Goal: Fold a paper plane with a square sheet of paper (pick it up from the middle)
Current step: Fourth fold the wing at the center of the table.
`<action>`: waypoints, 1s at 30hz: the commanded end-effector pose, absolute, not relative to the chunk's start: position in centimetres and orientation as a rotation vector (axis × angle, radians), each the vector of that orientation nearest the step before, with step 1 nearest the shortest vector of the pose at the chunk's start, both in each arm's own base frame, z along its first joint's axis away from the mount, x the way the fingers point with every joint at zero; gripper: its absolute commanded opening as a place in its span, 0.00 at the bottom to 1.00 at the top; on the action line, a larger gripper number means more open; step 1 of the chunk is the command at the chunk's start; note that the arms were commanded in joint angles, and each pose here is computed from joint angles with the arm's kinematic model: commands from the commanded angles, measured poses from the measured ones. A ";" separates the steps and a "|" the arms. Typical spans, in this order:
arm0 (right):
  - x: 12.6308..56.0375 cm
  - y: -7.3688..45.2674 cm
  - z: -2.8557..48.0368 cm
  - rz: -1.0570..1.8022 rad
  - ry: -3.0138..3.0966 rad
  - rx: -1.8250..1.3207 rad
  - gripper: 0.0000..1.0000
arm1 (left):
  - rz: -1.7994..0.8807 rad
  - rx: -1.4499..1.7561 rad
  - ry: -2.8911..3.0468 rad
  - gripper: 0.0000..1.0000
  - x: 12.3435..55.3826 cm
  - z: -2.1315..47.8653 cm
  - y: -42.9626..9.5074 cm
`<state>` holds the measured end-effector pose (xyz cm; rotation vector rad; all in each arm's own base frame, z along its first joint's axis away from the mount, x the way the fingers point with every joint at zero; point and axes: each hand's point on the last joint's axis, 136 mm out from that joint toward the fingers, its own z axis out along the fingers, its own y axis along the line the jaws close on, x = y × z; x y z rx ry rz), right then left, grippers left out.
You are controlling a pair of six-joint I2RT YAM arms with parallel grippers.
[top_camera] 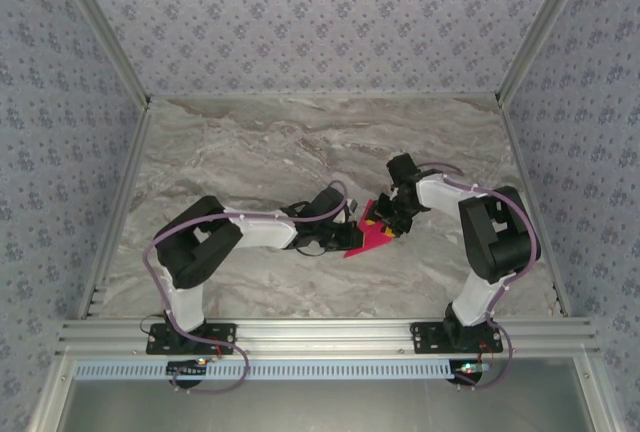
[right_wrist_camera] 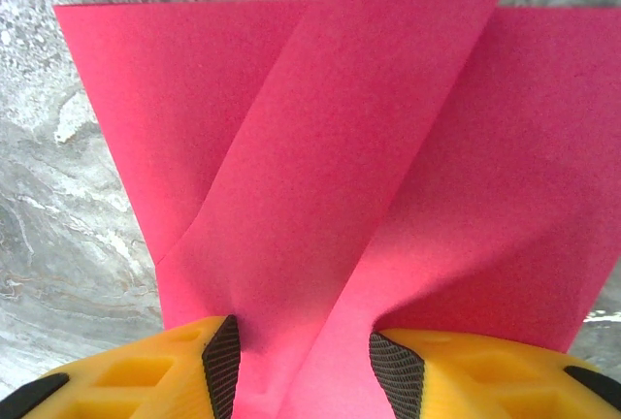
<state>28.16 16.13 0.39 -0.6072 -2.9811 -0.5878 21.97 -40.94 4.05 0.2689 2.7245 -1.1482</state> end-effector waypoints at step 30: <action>23.3 11.7 -8.2 -0.121 -2.906 -0.590 0.52 | -1.023 0.172 2.788 0.11 23.2 2.2 -39.6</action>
